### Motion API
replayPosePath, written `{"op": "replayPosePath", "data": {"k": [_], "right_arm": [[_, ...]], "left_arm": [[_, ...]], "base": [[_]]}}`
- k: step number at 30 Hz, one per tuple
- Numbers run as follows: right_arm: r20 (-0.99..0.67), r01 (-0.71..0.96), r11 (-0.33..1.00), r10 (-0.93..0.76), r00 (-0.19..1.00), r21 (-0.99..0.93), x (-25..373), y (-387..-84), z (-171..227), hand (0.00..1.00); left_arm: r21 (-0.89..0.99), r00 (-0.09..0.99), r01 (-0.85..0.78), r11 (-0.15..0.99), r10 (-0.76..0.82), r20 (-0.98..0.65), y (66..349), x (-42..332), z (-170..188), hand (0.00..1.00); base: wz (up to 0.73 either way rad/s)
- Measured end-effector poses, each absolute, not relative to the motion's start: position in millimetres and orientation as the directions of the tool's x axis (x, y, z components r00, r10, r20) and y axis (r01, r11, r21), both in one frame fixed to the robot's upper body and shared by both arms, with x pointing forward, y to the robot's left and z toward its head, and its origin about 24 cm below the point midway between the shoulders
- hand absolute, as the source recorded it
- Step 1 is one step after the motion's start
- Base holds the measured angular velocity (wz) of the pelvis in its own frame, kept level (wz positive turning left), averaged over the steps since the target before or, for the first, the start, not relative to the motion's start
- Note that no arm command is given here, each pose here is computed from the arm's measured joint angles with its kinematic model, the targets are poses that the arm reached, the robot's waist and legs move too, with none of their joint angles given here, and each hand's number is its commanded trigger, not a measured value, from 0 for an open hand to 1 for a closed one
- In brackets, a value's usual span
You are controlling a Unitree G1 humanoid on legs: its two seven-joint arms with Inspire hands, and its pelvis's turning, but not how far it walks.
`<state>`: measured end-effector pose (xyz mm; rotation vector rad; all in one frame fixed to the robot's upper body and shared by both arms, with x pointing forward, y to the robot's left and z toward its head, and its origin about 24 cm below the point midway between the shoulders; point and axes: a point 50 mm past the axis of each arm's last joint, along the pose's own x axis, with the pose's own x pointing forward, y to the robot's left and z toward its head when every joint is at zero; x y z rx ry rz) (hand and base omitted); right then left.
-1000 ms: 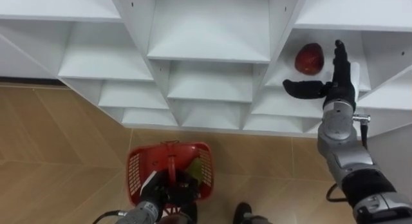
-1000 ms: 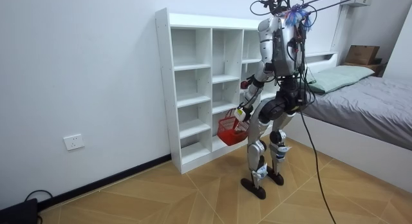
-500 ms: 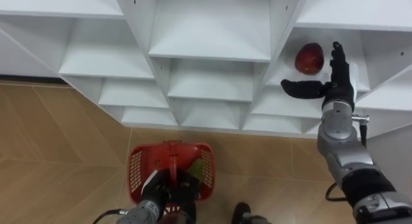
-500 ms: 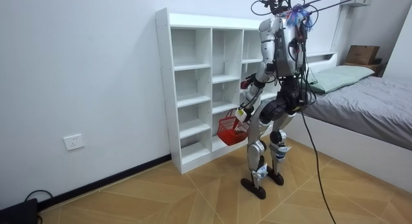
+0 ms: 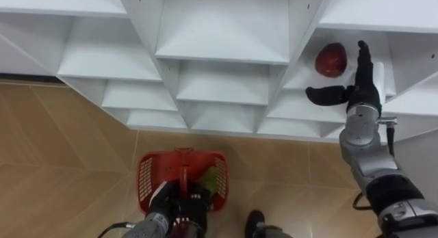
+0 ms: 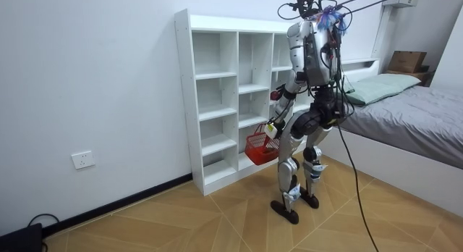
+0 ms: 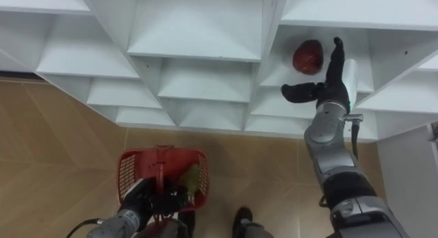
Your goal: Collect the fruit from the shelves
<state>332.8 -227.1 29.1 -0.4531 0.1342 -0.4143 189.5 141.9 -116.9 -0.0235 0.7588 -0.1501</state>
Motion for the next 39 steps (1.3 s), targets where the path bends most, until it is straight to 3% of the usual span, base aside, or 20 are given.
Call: {"op": "replayPosePath", "data": {"k": [39], "right_arm": [[0.071,0.419,0.736,-0.454,0.888,-0.531,345,-227,50,0.00]], "left_arm": [[-0.071,0.753,0.234,0.970,-0.227,-0.618,133,203,-99,1.00]], "base": [[0.01]]}}
